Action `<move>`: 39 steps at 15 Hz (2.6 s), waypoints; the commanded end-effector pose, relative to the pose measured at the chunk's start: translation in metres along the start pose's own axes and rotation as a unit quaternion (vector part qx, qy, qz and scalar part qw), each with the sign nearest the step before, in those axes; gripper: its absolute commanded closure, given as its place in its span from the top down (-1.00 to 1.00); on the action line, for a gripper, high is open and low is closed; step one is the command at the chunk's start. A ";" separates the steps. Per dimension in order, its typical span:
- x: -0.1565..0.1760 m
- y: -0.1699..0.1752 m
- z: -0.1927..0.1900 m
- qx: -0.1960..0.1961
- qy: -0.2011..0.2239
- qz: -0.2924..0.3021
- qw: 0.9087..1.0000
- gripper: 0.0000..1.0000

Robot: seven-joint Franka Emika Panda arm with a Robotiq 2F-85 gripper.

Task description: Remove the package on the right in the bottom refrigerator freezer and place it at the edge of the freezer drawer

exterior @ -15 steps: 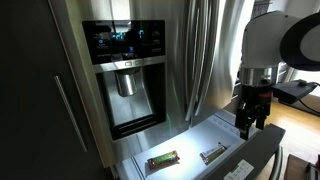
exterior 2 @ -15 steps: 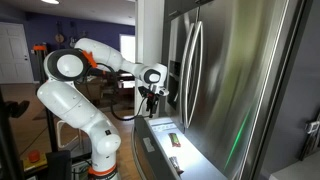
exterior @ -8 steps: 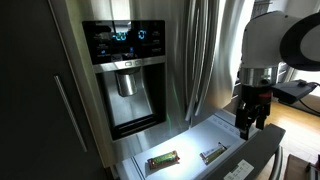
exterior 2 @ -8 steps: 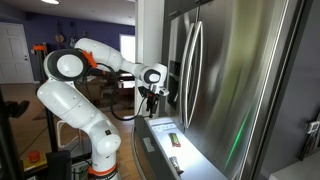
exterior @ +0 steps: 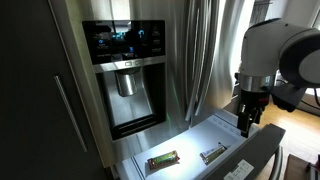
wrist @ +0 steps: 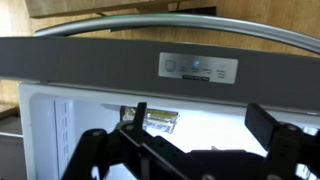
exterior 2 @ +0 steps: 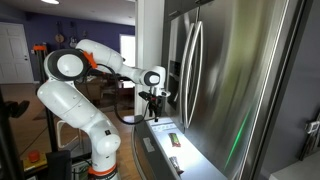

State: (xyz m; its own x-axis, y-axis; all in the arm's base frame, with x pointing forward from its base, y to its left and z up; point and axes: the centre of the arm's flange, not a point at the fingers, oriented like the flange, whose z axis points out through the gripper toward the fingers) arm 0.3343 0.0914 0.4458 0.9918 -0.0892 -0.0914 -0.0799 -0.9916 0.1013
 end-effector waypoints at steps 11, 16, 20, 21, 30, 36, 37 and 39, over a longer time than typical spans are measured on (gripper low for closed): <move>0.042 0.080 0.085 0.023 0.068 -0.066 0.995 1.00; 0.043 0.080 0.085 0.023 0.067 -0.067 0.995 1.00; 0.052 0.091 0.098 0.027 0.056 -0.049 0.997 1.00; 0.055 0.097 0.104 0.026 0.057 -0.045 0.997 1.00; 0.090 0.148 0.175 0.073 0.036 -0.055 0.995 1.00; 0.081 0.145 0.175 0.073 0.031 -0.054 0.995 1.00; 0.081 0.145 0.173 0.073 0.033 -0.054 0.995 1.00; 0.078 0.143 0.174 0.053 0.027 -0.096 0.994 1.00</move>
State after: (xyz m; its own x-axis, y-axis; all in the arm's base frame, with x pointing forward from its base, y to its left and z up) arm 0.3861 -0.0757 0.2836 0.9995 0.0203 -0.0229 0.0191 -0.9986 -0.0497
